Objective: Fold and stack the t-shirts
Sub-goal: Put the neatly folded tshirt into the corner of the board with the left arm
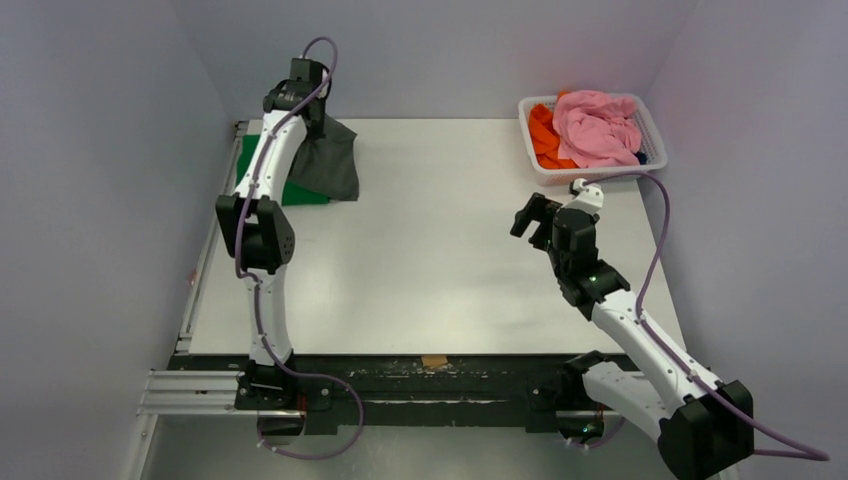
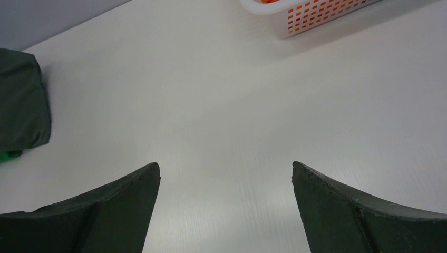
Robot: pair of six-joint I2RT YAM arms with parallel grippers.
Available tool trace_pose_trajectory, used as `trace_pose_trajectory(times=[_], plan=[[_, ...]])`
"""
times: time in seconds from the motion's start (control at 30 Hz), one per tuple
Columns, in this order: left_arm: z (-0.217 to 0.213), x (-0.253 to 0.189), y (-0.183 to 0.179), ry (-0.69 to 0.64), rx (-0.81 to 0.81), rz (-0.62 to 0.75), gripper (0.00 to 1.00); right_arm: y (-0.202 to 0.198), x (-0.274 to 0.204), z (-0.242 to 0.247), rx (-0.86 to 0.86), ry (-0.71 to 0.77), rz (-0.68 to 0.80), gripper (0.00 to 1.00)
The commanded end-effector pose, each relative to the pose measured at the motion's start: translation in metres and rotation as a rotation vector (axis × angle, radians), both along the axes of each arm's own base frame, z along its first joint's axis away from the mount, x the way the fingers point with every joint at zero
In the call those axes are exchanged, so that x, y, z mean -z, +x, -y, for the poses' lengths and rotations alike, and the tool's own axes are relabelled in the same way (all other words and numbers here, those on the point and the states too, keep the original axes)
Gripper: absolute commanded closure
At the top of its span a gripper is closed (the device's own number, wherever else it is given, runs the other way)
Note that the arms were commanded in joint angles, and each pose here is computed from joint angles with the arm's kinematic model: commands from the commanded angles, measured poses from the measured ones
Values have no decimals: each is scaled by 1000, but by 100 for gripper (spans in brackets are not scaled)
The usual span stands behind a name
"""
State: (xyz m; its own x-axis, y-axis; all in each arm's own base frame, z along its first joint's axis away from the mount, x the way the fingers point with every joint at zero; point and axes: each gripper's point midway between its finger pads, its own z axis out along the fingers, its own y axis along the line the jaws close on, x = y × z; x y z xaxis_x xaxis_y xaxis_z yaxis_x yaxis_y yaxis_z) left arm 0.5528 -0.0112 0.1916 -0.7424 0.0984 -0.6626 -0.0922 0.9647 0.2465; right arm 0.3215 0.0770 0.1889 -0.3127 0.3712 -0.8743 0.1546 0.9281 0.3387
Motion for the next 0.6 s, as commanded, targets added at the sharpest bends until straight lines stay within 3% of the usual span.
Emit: trace_pose_trajectory(times=[0.0, 0.27, 0.57], plan=[[-5, -74, -9, -4, 65, 117, 100, 5, -12, 7, 40, -19, 24, 6], [-27, -87, -16, -31, 71, 119, 100, 5, -11, 9, 54, -22, 14, 6], [-68, -51, 6, -30, 46, 76, 100, 7, -5, 9, 63, -31, -14, 6]])
